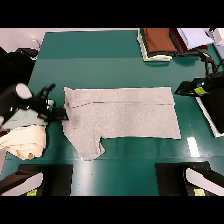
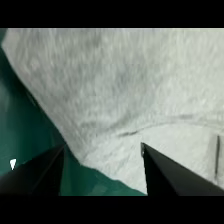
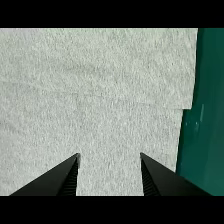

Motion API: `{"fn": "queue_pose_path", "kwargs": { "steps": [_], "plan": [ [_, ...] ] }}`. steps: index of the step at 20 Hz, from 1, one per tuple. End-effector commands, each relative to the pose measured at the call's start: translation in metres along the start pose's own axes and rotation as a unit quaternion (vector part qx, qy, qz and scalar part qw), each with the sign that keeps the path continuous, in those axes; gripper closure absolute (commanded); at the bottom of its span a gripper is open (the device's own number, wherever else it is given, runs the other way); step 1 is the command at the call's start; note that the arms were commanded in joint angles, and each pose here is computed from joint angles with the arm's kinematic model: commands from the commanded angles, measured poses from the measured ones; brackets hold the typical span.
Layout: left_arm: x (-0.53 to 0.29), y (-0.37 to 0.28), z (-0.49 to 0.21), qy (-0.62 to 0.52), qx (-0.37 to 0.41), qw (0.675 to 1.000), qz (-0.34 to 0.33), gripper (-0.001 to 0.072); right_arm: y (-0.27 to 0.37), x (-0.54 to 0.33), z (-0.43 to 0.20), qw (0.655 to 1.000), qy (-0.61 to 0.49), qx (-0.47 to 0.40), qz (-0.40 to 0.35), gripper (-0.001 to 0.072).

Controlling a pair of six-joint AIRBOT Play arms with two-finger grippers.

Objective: Fold the shirts.

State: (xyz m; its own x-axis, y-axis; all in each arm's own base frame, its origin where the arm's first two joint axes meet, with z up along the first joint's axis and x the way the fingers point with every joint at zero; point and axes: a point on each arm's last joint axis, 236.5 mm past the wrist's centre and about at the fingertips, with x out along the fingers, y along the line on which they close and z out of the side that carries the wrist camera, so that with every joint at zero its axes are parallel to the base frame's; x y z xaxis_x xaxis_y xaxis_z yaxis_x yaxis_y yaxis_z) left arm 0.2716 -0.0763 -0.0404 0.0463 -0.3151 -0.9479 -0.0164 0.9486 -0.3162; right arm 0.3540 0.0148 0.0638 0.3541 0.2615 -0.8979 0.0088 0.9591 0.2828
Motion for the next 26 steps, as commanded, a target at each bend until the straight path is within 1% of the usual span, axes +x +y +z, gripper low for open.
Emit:
{"fn": "queue_pose_path", "kwargs": {
  "steps": [1, 5, 7, 9, 11, 12, 13, 14, 16, 18, 20, 21, 22, 24, 25, 26],
  "plan": [
    [0.022, 0.009, -0.064, 0.024, -0.040, 0.999, 0.000, 0.0158, 0.004, -0.006, -0.015, 1.000, -0.014, 0.000, 0.003, 0.0272],
    [0.044, -0.020, -0.076, 0.016, -0.075, 0.994, -0.081, 0.0158, 0.006, -0.005, -0.017, 1.000, -0.012, 0.003, 0.007, 0.0273],
    [0.051, -0.029, -0.072, -0.001, -0.078, 0.992, -0.096, 0.0159, 0.012, -0.005, -0.016, 1.000, -0.015, 0.007, 0.021, 0.0273],
    [0.056, -0.040, -0.068, -0.014, -0.058, 0.993, -0.098, 0.0159, 0.020, -0.005, -0.014, 0.999, -0.018, 0.012, 0.037, 0.0273],
    [0.055, -0.057, -0.066, -0.020, -0.059, 0.991, -0.122, 0.0168, 0.021, -0.006, -0.015, 0.999, -0.017, 0.013, 0.040, 0.0274],
    [0.052, -0.062, -0.063, -0.023, -0.061, 0.989, -0.132, 0.0368, 0.021, -0.006, -0.015, 0.999, -0.017, 0.013, 0.040, 0.0274],
    [0.050, -0.063, -0.060, -0.027, -0.054, 0.990, -0.131, 0.0543, 0.020, -0.006, -0.017, 0.999, -0.013, 0.012, 0.037, 0.0274],
    [0.047, -0.064, -0.056, -0.032, -0.049, 0.990, -0.130, 0.0681, 0.017, -0.006, -0.021, 0.999, -0.005, 0.014, 0.035, 0.0274],
    [0.038, -0.065, -0.053, -0.030, -0.031, 0.991, -0.124, 0.0688, 0.003, -0.009, -0.035, 0.999, 0.023, 0.025, 0.026, 0.0274],
    [0.030, -0.063, -0.049, -0.030, -0.010, 0.994, -0.109, 0.0688, -0.032, -0.015, -0.058, 0.997, 0.065, 0.043, -0.020, 0.0274],
    [0.027, -0.062, -0.046, -0.034, -0.001, 0.994, -0.103, 0.0688, -0.068, -0.014, -0.093, 0.988, 0.116, 0.085, -0.053, 0.0272],
    [0.027, -0.062, -0.046, -0.034, 0.000, 0.994, -0.103, 0.0688, -0.080, -0.008, -0.114, 0.982, 0.140, 0.115, -0.045, 0.0249],
    [0.027, -0.062, -0.046, -0.034, 0.003, 0.994, -0.103, 0.0688, -0.090, 0.000, -0.135, 0.976, 0.156, 0.149, -0.040, 0.0155],
    [0.027, -0.062, -0.046, -0.035, 0.007, 0.994, -0.103, 0.0688, -0.107, 0.019, -0.176, 0.961, 0.182, 0.207, -0.032, 0.0141],
    [0.027, -0.062, -0.045, -0.036, 0.007, 0.994, -0.103, 0.0688, -0.111, 0.028, -0.194, 0.954, 0.192, 0.229, -0.028, 0.0143],
    [0.027, -0.062, -0.045, -0.037, 0.007, 0.994, -0.103, 0.0688, -0.111, 0.036, -0.209, 0.949, 0.199, 0.243, -0.021, 0.0160]
  ]
}}
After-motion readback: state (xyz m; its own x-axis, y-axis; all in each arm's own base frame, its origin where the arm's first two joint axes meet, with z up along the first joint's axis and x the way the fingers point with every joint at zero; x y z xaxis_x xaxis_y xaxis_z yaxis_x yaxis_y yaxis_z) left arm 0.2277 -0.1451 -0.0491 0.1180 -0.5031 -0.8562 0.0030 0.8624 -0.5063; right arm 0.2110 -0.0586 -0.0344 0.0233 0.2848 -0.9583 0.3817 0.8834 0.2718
